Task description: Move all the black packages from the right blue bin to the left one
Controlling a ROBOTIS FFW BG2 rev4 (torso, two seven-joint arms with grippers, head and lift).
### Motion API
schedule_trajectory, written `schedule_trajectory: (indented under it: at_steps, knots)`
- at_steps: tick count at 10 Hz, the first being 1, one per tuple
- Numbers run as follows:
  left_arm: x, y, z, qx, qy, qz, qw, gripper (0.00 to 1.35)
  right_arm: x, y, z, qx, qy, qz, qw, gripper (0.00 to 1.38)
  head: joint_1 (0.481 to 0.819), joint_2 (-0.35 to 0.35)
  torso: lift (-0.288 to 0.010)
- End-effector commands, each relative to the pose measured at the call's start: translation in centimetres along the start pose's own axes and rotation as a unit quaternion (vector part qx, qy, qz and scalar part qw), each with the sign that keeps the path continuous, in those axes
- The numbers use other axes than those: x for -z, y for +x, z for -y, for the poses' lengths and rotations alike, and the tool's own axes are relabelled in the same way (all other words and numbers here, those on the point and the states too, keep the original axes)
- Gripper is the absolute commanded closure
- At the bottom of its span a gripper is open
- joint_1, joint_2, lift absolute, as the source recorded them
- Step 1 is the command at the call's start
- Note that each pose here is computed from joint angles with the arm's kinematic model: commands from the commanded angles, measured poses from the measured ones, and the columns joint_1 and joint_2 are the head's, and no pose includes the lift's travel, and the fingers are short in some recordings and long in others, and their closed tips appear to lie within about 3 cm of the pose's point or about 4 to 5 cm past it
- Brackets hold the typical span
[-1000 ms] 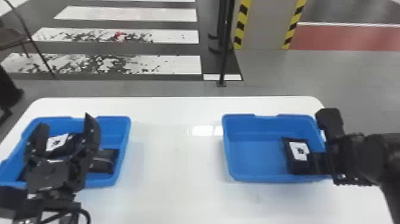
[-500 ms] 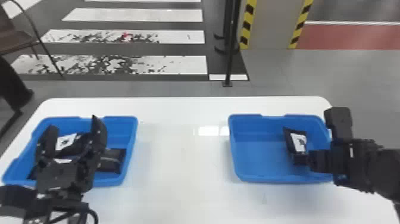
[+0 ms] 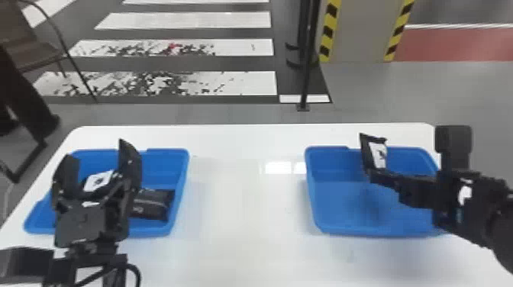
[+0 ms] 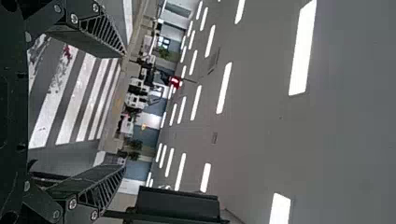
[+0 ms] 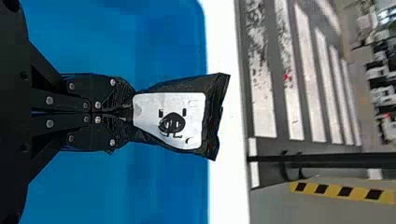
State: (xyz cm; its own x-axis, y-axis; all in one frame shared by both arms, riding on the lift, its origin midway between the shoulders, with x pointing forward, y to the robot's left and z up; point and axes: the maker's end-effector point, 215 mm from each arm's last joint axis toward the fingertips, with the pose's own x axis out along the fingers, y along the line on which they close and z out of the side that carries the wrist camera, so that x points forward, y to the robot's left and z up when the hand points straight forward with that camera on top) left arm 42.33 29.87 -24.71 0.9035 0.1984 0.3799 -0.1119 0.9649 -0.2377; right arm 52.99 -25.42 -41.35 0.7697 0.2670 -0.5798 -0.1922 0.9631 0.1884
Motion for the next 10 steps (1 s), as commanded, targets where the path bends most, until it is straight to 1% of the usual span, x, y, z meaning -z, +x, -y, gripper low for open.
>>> schedule_trajectory:
  at_steps: [1, 2, 3, 4, 6, 7, 8, 10]
  knots:
    - [-0.2, 0.1, 0.8, 0.005, -0.009, 0.004, 0.9999, 0.21, -4.4, -0.6, -3.7, -0.043, -0.029, 0.058, 0.997, 1.24, 0.695, 0.045, -0.154]
    - [0.1, 0.0, 1.9, 0.012, -0.022, 0.002, 0.9997, 0.21, -6.3, -1.2, -8.3, -0.093, -0.053, 0.084, 0.991, 1.24, 0.695, 0.065, -0.154]
    - [0.6, 0.1, 3.4, 0.019, -0.047, -0.006, 0.9987, 0.21, -6.5, -1.4, -13.2, -0.144, -0.07, 0.084, 0.984, 1.24, 0.695, 0.092, -0.154]
    - [1.2, 0.2, 6.1, 0.035, -0.079, -0.013, 0.9962, 0.21, -6.8, -1.4, -16.9, -0.181, -0.08, 0.085, 0.977, 1.24, 0.695, 0.129, -0.154]
    - [2.1, -0.6, 12.7, 0.08, -0.155, -0.037, 0.984, 0.21, -6.4, -1.3, -21.9, -0.23, -0.097, 0.079, 0.965, 1.24, 0.695, 0.156, -0.154]
    - [2.4, -1.1, 15.1, 0.101, -0.172, -0.048, 0.9787, 0.21, -5.5, -1.1, -23.5, -0.248, -0.1, 0.071, 0.961, 1.24, 0.695, 0.151, -0.154]
    - [2.7, -1.5, 16.2, 0.109, -0.182, -0.056, 0.9757, 0.21, -4.8, -1.1, -24.7, -0.261, -0.101, 0.065, 0.958, 1.24, 0.695, 0.141, -0.154]
    - [3.6, -1.7, 16.9, 0.115, -0.18, -0.071, 0.9743, 0.21, -4.2, -2.1, -28.3, -0.301, -0.107, 0.063, 0.946, 1.24, 0.695, 0.137, -0.154]
